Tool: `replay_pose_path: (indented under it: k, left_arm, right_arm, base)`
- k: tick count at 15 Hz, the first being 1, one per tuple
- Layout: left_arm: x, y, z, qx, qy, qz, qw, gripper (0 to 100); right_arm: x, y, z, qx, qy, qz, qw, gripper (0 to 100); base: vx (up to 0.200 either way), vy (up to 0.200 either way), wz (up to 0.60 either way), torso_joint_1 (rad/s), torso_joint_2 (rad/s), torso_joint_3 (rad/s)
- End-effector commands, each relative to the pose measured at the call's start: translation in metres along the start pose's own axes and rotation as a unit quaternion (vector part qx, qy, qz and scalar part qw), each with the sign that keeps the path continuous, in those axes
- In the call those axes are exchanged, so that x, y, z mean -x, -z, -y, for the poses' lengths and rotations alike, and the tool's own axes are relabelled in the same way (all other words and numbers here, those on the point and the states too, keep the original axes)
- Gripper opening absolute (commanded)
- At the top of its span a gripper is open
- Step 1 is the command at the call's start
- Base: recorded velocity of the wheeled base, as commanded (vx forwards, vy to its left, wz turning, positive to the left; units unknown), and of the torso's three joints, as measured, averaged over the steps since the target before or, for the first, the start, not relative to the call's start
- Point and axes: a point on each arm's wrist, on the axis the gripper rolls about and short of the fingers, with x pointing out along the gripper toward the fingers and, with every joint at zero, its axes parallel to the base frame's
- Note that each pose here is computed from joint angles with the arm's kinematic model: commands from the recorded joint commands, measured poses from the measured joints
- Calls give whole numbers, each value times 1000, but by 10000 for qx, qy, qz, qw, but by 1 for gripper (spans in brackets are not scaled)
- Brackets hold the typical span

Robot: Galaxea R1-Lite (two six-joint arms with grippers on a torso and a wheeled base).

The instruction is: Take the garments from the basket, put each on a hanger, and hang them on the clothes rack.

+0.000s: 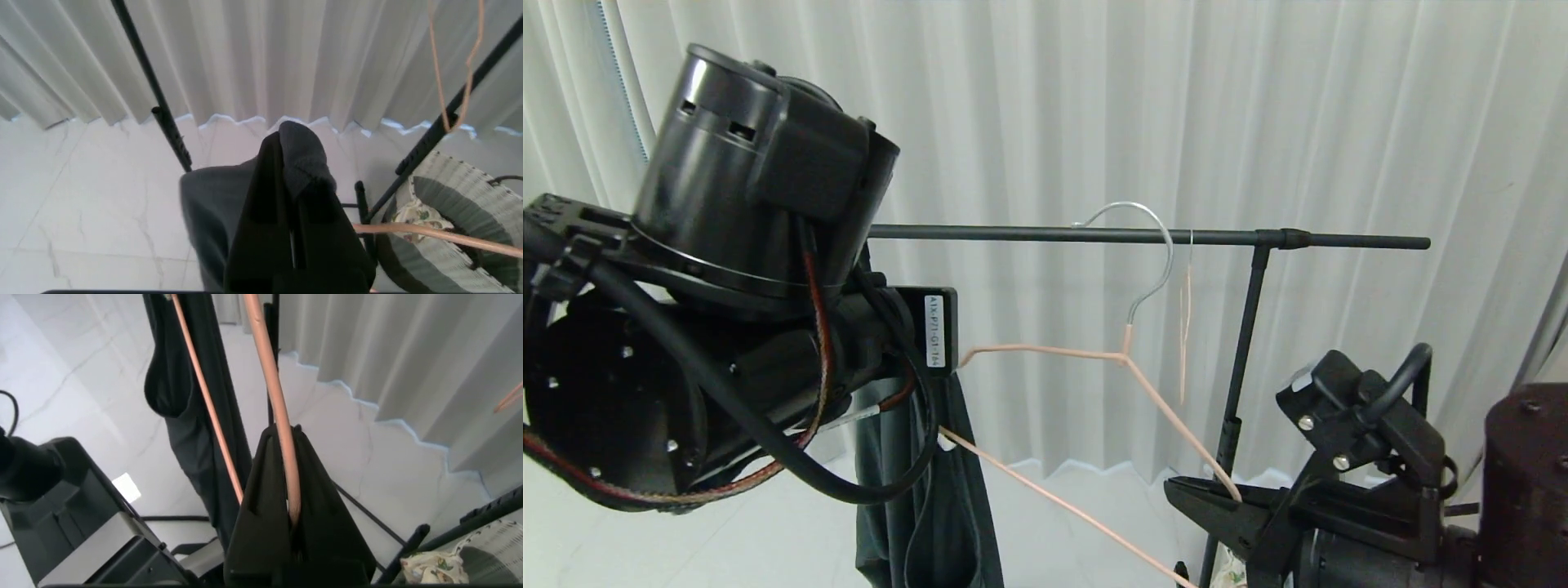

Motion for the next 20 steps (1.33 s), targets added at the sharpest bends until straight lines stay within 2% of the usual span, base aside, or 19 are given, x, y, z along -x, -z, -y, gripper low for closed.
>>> replay_pose_path:
  k: [1, 5, 8, 10, 16, 20]
  left_arm:
    - [5, -4, 4, 22, 126, 76, 9999, 0]
    - [17, -10, 13, 51, 403, 217, 9989, 0]
    - [24, -13, 22, 339, 608, 271, 9972, 0]
    - [25, -13, 21, 357, 610, 278, 9971, 0]
    - [14, -20, 0, 543, 164, 315, 9979, 0]
    - [11, -19, 0, 526, 122, 283, 9981, 0]
  right_arm:
    - [-12, 6, -2, 38, 42, -203, 9998, 0]
    - [-27, 4, -12, 30, -76, -183, 9998, 0]
    - [-34, 6, -23, -22, -206, -259, 9994, 0]
    - [-33, 7, -23, -29, -166, -253, 9995, 0]
    - [-3, 0, 2, -318, 519, -42, 9981, 0]
    - [13, -8, 23, -470, 1009, 194, 9936, 0]
  base:
    - [0, 0, 0, 0, 0, 0]
    - [0, 0, 0, 0, 0, 0]
    - [0, 0, 0, 0, 0, 0]
    - [0, 0, 0, 0, 0, 0]
    - [0, 0, 0, 0, 0, 0]
    - [0, 0, 0, 0, 0, 0]
